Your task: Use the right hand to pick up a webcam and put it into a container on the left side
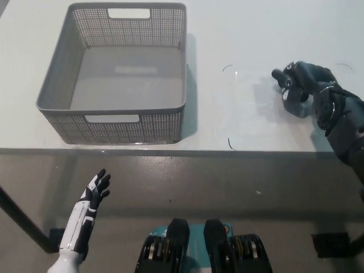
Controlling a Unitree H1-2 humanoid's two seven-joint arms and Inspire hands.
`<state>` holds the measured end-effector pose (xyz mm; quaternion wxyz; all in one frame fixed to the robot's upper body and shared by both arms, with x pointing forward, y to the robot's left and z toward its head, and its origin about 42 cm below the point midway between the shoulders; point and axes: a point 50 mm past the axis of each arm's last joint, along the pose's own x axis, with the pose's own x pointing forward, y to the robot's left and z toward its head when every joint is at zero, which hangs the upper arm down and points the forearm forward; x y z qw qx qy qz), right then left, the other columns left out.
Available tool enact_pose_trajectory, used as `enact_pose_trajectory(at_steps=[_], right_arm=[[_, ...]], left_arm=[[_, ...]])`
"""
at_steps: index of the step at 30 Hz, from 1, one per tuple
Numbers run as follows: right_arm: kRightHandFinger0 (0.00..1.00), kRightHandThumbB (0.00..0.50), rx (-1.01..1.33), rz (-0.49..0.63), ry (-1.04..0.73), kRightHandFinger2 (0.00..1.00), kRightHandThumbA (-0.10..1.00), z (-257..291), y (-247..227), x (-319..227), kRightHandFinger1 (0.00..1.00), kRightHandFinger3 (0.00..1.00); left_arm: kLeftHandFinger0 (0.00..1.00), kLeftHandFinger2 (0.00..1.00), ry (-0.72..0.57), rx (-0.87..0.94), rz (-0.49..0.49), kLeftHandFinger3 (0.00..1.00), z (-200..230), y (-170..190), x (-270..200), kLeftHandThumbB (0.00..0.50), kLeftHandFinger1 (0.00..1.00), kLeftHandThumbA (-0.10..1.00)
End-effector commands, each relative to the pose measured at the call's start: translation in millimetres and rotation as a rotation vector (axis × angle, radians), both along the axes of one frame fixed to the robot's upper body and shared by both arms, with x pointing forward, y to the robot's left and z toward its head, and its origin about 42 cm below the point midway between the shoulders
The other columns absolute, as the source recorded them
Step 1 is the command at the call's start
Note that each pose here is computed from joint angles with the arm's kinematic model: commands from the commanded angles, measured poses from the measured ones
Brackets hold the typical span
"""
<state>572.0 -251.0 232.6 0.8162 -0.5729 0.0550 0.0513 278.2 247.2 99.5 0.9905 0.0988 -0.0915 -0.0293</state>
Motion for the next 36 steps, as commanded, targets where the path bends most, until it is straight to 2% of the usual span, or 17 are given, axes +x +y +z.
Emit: enact_pose_trajectory(at_steps=[1,4,7,9,10,11,12,16,19,21,25,27,30,31,32,33,36], right_arm=[[0.04,0.211,0.118,0.024,-0.239,0.77,-0.1,53,0,13,0.47,0.77],[0.0,0.188,0.198,0.042,-0.312,0.7,-0.1,73,6,17,0.34,0.7],[0.0,0.161,0.262,0.063,-0.386,0.78,-0.1,89,11,19,0.37,0.76],[0.0,0.149,0.311,0.057,-0.42,0.78,-0.1,104,15,21,0.35,0.76],[0.0,0.09,0.327,0.057,-0.429,0.78,-0.1,108,16,22,0.34,0.81],[0.0,0.146,0.35,0.063,-0.446,0.8,-0.1,119,21,24,0.38,0.85],[0.0,0.156,0.378,0.078,-0.462,0.8,-0.1,135,28,25,0.37,0.85],[0.0,0.165,0.433,0.13,-0.483,0.83,-0.1,156,44,26,0.42,0.91],[0.0,0.153,0.451,0.213,-0.53,0.78,-0.1,174,68,23,0.35,0.85],[0.0,0.145,0.454,0.277,-0.558,0.83,-0.1,183,88,19,0.36,0.89],[0.0,0.156,0.47,0.379,-0.599,0.8,-0.1,197,128,9,0.38,0.94],[0.0,0.151,0.493,0.418,-0.6,0.77,-0.1,206,153,3,0.38,0.89],[0.0,0.177,0.475,0.45,-0.62,0.76,-0.1,215,177,-2,0.4,0.88],[0.0,0.188,0.47,0.454,-0.606,0.78,-0.1,218,191,-4,0.41,0.88],[0.0,0.19,0.473,0.458,-0.594,0.77,-0.1,220,201,-6,0.39,0.86],[0.0,0.194,0.485,0.481,-0.587,0.66,-0.1,219,210,-7,0.3,0.8],[0.0,0.192,0.482,0.5,-0.574,0.69,-0.1,221,235,-12,0.28,0.81]], left_arm=[[1.0,1.0,-0.057,0.019,-0.009,1.0,10,2,6,0.042,1.0,1.0],[1.0,1.0,-0.057,0.019,-0.008,1.0,10,2,6,0.045,1.0,1.0],[1.0,1.0,-0.057,0.019,-0.007,1.0,10,1,6,0.041,1.0,1.0],[1.0,1.0,-0.054,0.019,-0.01,1.0,9,1,7,0.043,1.0,1.0],[1.0,1.0,-0.051,0.019,-0.011,1.0,9,2,7,0.044,1.0,1.0],[1.0,1.0,-0.051,0.021,-0.012,1.0,9,2,7,0.043,1.0,1.0],[1.0,1.0,-0.052,0.022,-0.014,1.0,9,1,7,0.042,1.0,1.0],[1.0,1.0,-0.055,0.026,-0.016,1.0,9,2,8,0.048,1.0,1.0],[1.0,1.0,-0.051,0.023,-0.026,1.0,10,2,8,0.058,1.0,1.0],[1.0,1.0,-0.05,0.027,-0.036,1.0,10,2,7,0.048,1.0,1.0],[1.0,1.0,-0.036,0.042,-0.054,1.0,8,2,7,0.076,1.0,1.0],[1.0,1.0,-0.034,0.041,-0.063,1.0,7,1,8,0.087,1.0,1.0],[1.0,1.0,-0.041,0.05,-0.069,1.0,7,-1,10,0.086,1.0,1.0],[1.0,1.0,-0.039,0.049,-0.069,1.0,7,-1,10,0.104,1.0,1.0],[1.0,1.0,-0.039,0.049,-0.069,1.0,7,-2,10,0.108,1.0,1.0],[1.0,1.0,-0.034,0.048,-0.069,1.0,6,-2,10,0.124,1.0,1.0],[1.0,1.0,-0.023,0.047,-0.068,1.0,5,-3,9,0.151,1.0,1.0]])
